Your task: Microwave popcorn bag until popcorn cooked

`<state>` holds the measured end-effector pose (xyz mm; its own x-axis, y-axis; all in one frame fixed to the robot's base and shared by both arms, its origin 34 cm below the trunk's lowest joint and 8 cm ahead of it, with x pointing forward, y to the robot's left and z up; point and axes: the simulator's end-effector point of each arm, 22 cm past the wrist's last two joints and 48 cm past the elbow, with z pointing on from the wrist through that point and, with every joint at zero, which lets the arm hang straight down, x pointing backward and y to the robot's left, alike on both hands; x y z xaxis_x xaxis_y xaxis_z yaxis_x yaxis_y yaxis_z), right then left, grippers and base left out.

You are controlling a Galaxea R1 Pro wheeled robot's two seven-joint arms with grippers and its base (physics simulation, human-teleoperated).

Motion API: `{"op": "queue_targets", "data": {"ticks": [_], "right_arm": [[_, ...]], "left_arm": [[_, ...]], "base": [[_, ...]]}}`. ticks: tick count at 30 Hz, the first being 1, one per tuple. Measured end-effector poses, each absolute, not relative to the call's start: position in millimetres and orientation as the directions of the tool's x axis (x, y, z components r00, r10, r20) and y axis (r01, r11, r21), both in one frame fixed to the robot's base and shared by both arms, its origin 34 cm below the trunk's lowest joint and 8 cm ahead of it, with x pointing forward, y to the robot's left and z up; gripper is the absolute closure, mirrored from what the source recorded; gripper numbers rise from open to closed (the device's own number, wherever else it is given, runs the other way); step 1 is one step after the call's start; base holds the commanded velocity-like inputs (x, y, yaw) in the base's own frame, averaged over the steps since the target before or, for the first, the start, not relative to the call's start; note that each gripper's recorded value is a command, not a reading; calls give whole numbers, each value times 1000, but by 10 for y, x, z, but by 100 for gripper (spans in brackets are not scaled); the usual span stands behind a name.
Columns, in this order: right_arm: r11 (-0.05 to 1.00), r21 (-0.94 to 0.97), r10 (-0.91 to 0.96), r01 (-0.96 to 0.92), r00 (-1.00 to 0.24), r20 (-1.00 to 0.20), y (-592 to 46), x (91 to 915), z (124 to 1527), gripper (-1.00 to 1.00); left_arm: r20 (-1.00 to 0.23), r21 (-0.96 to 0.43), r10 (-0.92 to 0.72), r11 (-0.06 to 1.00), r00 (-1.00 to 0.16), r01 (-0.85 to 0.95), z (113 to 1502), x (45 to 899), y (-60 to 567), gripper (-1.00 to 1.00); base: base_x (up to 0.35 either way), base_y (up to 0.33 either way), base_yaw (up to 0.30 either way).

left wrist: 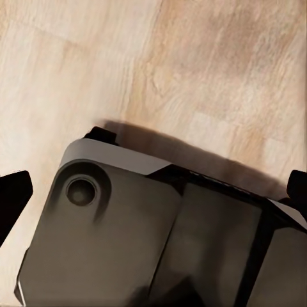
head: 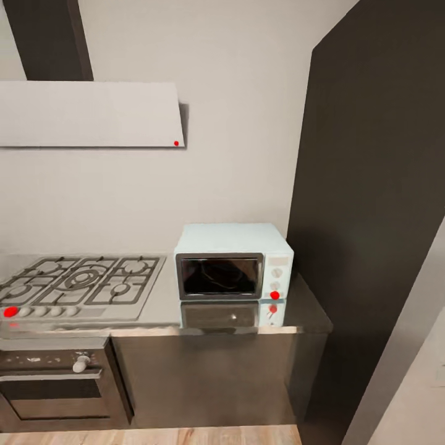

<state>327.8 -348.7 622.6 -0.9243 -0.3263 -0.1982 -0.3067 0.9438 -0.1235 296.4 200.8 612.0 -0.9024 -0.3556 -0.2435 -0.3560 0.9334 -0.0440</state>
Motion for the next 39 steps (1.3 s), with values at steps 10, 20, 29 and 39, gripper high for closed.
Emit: {"op": "queue_targets", "data": {"ticks": [10, 20, 29, 39], "right_arm": [[944, -122, -325, -306, -925, -195, -3486, 3266, 6217, -100], [945, -120, -324, -305, -925, -197, -3473, 3262, 6214, -100], [945, -117, -324, -305, -921, -217, -3452, 3304, 6223, -100], [946, -58, -318, -317, -887, -335, -2792, 3789, 6320, -100]], "left_arm": [[-243, -42, -360, 932, -901, -361, 6113, 2954, 2017, -100], [-243, -42, -360, 931, -901, -361, 6112, 2954, 2017, -100], [-243, -42, -360, 931, -901, -361, 6112, 2954, 2018, -100], [-243, -42, -359, 932, -901, -360, 6113, 2955, 2014, -100]], "base": [[52, -59, 152], [1, 0, 2], [0, 0, 0], [0, 0, 0]]}}
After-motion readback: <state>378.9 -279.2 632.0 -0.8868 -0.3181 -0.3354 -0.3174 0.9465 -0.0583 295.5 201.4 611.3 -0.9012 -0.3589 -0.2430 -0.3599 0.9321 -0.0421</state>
